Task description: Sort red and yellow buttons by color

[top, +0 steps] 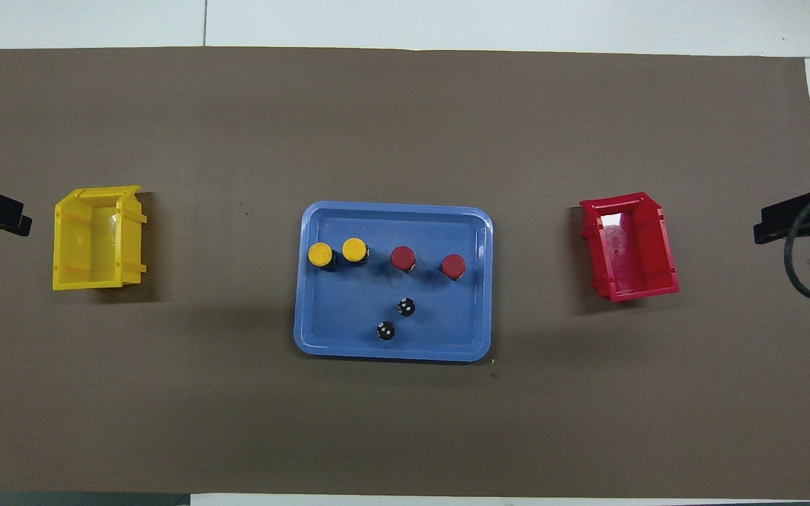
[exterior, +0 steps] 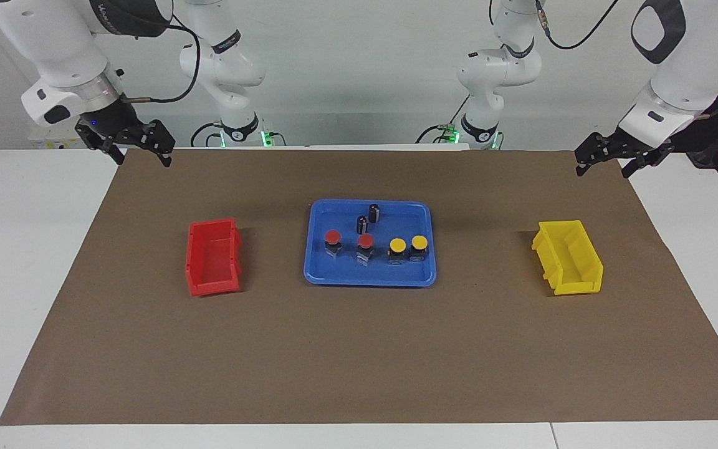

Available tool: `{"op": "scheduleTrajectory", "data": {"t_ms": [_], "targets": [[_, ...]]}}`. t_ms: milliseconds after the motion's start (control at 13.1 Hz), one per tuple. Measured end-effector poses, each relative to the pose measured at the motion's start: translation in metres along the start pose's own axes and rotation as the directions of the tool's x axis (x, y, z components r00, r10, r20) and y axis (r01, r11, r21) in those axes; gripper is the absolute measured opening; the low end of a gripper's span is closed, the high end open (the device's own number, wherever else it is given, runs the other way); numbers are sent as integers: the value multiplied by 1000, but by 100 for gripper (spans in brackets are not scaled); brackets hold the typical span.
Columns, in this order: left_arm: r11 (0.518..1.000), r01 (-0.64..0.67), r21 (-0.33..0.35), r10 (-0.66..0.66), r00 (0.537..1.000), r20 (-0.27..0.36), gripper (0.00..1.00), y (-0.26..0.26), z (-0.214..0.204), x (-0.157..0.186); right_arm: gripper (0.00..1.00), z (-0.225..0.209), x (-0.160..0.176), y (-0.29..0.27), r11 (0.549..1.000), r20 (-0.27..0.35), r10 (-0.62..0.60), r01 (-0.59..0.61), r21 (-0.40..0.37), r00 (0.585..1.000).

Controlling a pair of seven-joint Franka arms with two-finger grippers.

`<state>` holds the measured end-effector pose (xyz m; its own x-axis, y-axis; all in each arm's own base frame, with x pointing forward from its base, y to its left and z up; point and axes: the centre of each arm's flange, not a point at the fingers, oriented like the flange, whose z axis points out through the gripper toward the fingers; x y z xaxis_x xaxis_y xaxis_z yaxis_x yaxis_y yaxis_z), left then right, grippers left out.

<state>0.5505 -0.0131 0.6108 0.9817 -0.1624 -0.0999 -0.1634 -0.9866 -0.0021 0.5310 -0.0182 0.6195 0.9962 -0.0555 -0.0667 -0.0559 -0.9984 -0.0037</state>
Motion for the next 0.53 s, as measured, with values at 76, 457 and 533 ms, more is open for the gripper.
{"op": "scheduleTrajectory", "data": {"t_ms": [76, 457, 533], "targets": [[1000, 0, 0, 0, 1000, 0, 100, 0, 0, 0, 100, 1, 2, -22, 1000, -9, -18, 18, -1, 1000], [1000, 0, 1, 0, 1000, -8, 100, 0, 2, 2, 100, 61, 24, -217, 998, -73, 60, -58, 35, 996], [1000, 0, 1, 0, 1000, -6, 100, 0, 4, 1, 100, 86, 28, -253, 996, -86, 80, -76, 52, 993]]}}
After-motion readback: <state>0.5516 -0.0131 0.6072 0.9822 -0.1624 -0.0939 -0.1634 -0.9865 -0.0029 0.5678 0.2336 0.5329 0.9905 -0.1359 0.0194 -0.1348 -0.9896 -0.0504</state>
